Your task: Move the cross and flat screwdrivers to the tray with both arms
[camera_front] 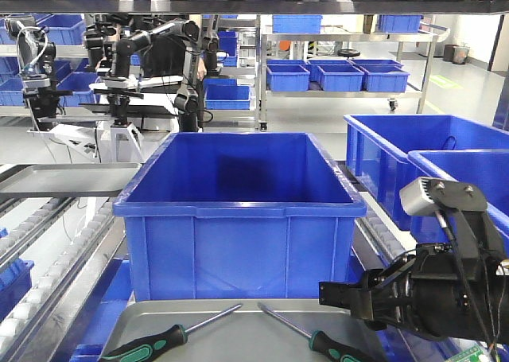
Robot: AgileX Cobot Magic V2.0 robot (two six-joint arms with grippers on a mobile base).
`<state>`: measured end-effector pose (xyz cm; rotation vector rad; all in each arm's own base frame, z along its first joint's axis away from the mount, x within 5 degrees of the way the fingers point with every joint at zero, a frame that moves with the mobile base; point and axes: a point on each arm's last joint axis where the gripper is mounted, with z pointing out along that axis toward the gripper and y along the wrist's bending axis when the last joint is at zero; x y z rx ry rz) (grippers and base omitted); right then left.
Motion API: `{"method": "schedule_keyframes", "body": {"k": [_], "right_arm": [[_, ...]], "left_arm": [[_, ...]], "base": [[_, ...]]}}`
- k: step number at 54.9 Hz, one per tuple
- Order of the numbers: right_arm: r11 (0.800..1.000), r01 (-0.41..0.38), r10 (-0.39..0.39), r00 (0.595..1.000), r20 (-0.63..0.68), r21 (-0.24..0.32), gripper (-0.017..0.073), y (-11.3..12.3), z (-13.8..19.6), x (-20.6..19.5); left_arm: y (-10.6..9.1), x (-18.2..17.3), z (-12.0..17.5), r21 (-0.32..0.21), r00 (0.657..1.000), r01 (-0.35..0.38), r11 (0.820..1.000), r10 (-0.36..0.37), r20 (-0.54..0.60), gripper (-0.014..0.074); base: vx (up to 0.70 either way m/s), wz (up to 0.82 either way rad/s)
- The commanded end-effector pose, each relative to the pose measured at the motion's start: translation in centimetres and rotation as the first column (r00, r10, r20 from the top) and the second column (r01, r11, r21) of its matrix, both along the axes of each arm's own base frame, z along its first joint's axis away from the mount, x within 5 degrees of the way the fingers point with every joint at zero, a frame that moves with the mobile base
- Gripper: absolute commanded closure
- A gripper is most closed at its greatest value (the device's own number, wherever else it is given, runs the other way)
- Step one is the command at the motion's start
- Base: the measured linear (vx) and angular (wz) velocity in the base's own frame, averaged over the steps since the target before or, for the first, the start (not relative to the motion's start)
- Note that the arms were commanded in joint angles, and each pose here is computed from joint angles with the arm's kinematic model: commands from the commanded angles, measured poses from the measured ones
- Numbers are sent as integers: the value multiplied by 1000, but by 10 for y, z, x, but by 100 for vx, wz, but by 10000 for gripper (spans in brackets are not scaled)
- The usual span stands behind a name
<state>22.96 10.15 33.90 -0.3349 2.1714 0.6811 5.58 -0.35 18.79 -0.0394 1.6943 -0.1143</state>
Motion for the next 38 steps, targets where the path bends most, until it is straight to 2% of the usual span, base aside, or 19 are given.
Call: {"method": "schedule_keyframes", "body": {"k": [1, 6, 17, 23, 30, 36, 38], "right_arm": [[999, 29, -33, 996, 84, 44, 57, -2, 20, -1], [999, 29, -33, 996, 84, 44, 57, -2, 20, -1], [999, 45, -43, 991, 130, -15, 134, -7, 22, -3], [995, 83, -72, 980, 185, -49, 239, -17, 36, -20], [979, 191, -167, 952, 255, -72, 405, -33, 50, -38], [952, 298, -256, 898, 358, -67, 559, -48, 35, -55], [946, 317, -261, 864, 430, -62, 573, -53, 30, -62]], "left_arm": [[0, -1, 16, -13, 995, -5, 1000, 6, 103, 599], [0, -1, 16, -13, 995, -5, 1000, 6, 103, 599], [0, -1, 16, -13, 995, -5, 1000, 6, 103, 599], [0, -1, 16, -13, 995, -5, 1000, 6, 103, 599], [0, -1, 16, -13, 995, -5, 1000, 6, 103, 599], [0, -1, 16, -13, 995, -5, 1000, 6, 103, 599], [0, -1, 16, -13, 995, -5, 1000, 6, 103, 599]], "base": [[0, 0], [0, 0], [0, 0], [0, 0], [0, 0], [0, 0], [0, 0]]}}
